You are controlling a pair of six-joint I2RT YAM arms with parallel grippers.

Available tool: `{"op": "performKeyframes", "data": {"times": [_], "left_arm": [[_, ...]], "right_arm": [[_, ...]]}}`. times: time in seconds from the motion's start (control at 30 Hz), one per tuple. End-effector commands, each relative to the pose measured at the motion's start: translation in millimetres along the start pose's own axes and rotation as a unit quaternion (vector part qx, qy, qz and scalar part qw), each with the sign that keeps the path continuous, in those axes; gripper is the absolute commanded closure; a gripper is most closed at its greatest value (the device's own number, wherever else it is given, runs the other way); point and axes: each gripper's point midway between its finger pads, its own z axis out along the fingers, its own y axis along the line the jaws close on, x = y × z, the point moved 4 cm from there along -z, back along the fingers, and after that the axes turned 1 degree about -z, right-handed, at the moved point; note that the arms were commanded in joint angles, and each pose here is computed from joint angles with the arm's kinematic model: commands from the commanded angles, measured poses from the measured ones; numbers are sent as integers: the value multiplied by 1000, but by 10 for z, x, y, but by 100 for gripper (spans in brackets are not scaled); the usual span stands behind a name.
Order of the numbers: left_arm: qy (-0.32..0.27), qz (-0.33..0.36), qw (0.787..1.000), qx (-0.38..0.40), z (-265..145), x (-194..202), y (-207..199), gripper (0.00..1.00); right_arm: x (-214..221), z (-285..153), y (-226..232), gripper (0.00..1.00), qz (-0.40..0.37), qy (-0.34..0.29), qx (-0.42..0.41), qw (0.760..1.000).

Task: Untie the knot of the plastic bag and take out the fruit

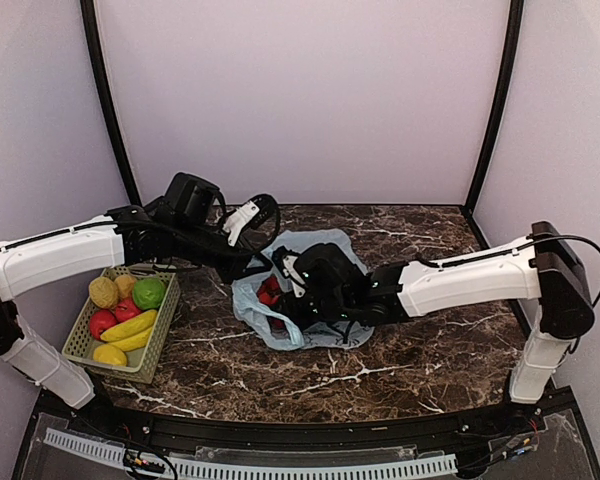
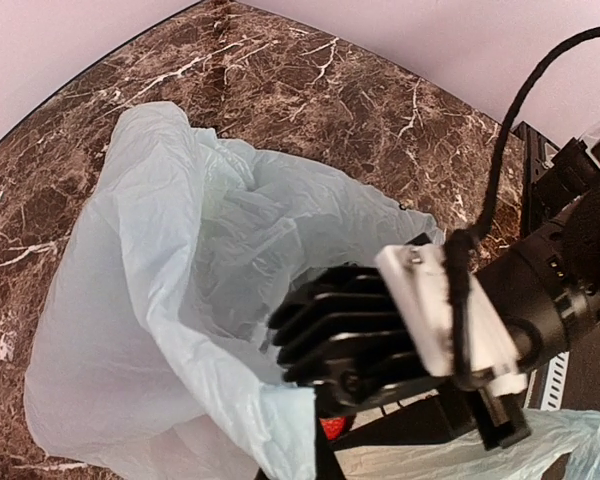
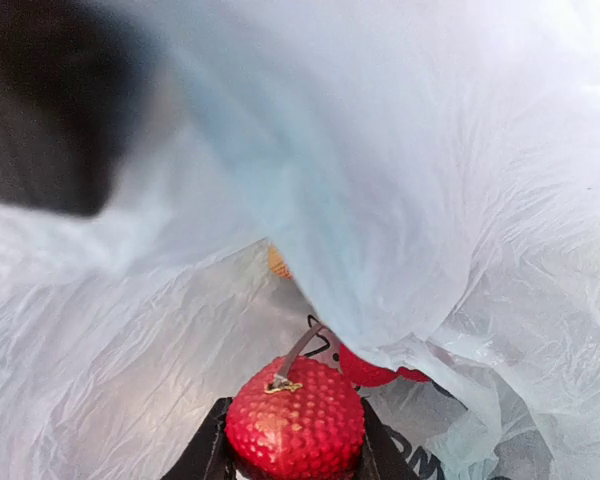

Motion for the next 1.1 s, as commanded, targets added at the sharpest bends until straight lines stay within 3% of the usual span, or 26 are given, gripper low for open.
{"op": "performKeyframes", "data": {"times": [0.0, 0.23, 0.73, 1.07], "left_arm": [[8, 12, 1000, -26, -33, -15, 56, 99], [25, 9, 998, -64, -4, 31, 168, 99], [68, 7, 990, -120, 103, 174, 366, 99], [-4, 16, 1000, 11, -8, -34, -32, 98]], "right_arm": [[-172, -294, 209, 100, 2, -49, -25, 998], [-246, -689, 272, 100, -8, -87, -20, 996], [-646, -1553, 428, 98, -25, -207, -108, 972], [-659, -1244, 675, 98, -62, -171, -148, 972]]}}
